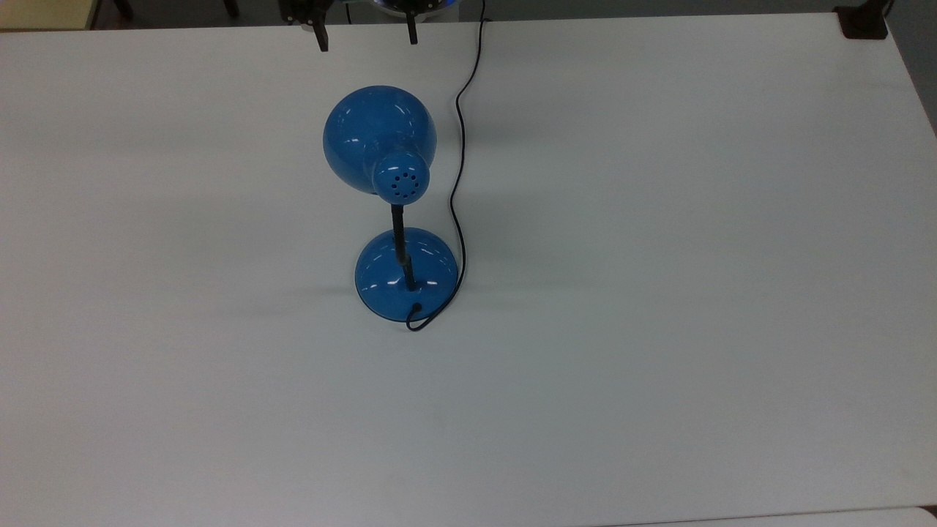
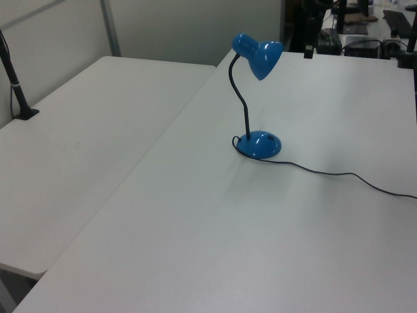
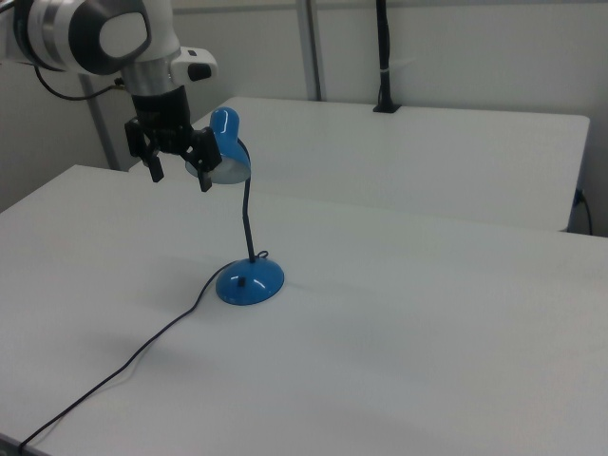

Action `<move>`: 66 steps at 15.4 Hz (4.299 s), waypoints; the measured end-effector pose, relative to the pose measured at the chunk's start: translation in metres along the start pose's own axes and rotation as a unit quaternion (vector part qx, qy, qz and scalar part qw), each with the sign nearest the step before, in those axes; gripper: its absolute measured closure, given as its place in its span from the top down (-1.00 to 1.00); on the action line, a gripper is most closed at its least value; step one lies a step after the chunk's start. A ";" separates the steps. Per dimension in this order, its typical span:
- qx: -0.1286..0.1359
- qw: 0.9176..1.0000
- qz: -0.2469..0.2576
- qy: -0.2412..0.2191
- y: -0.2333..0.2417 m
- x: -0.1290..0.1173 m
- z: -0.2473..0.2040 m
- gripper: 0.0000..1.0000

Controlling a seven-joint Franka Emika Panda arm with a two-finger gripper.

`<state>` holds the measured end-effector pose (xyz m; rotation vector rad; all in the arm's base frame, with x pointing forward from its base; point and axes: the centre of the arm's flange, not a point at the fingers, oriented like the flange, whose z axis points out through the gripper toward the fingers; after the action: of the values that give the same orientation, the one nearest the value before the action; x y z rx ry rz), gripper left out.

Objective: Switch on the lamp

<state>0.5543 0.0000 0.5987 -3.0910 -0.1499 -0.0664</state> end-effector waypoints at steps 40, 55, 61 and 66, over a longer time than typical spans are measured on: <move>-0.044 0.989 -0.044 0.132 0.011 0.024 0.218 -0.98; -0.036 0.988 -0.030 0.145 -0.011 0.041 0.260 -0.98; -0.036 0.988 -0.029 0.146 -0.012 0.045 0.264 -0.98; -0.035 0.988 -0.030 0.146 -0.013 0.045 0.264 -0.98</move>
<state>0.6083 0.0301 0.3374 -3.0994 -0.2321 -0.5336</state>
